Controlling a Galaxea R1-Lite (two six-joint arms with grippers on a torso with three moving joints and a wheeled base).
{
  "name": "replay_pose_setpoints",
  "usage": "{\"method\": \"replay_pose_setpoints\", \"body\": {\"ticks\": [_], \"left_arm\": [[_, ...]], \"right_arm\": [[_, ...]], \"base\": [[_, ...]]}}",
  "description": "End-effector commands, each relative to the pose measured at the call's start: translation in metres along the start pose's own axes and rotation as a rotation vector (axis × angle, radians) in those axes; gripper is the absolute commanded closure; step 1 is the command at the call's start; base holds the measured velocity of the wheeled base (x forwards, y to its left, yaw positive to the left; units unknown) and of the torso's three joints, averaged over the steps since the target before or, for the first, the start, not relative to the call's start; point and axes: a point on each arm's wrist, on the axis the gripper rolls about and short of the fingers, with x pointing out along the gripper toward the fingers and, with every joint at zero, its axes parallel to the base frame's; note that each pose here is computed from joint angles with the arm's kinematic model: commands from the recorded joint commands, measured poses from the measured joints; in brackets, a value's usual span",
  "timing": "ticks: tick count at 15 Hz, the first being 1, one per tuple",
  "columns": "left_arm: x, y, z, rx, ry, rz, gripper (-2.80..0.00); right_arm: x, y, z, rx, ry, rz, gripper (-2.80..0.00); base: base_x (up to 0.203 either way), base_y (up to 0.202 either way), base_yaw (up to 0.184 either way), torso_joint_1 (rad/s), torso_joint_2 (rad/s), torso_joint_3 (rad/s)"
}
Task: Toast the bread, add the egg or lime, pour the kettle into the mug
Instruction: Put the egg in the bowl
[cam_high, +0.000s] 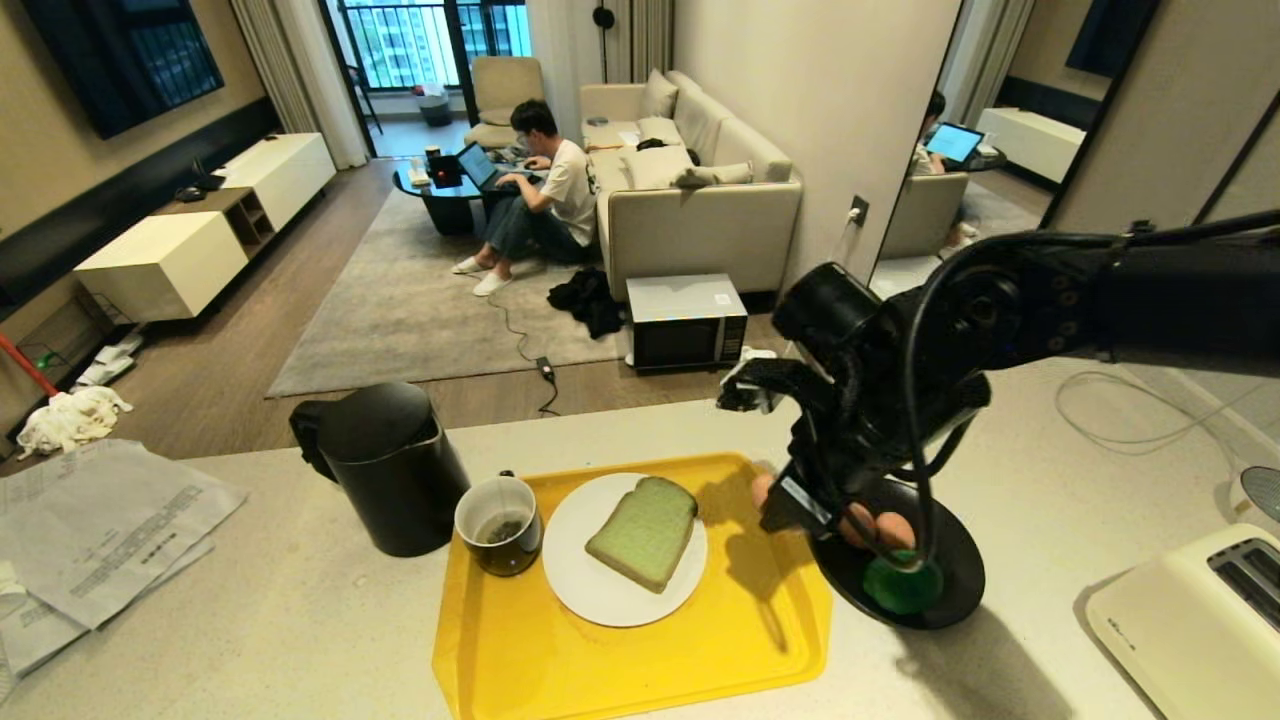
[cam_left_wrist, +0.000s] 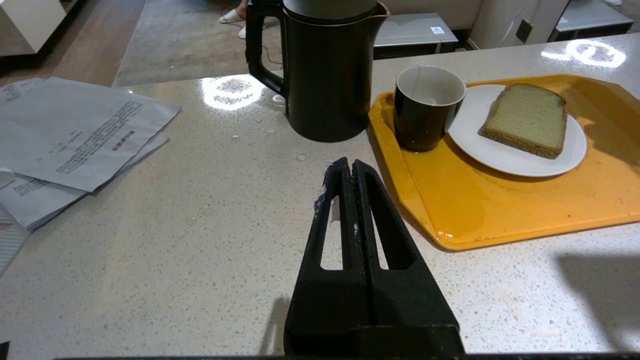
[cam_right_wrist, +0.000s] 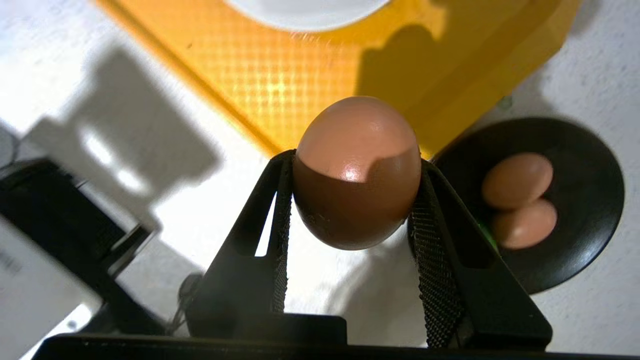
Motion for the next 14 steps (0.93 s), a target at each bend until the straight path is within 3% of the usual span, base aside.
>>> {"method": "replay_pose_setpoints", "body": {"ticks": [1,5,12,14], "left_arm": [[0.0,0.0,0.0,0.0,-0.001,0.001,0.0],[0.0,0.0,0.0,0.0,-0.001,0.001,0.0],[0.0,0.0,0.0,0.001,-0.001,0.001,0.0],[0.0,0.0,0.0,0.001,-0.001,0.001,0.0]], "right_arm": [[0.038,0.015,0.011,-0.022,0.032,-0.031,0.0],[0.064,0.037,0.026,-0.067,0.011,-0.088,0.0],[0.11,0.059,0.049,-0.073,0.005,-0.184,0.0],[0.124,0.062,0.054,-0.076,-0.034,-0.231,0.0]], "base": [[0.0,0.0,0.0,0.0,0.0,0.0],[0.0,0.0,0.0,0.0,0.0,0.0],[0.0,0.0,0.0,0.0,0.0,0.0],[0.0,0.0,0.0,0.0,0.0,0.0]]}}
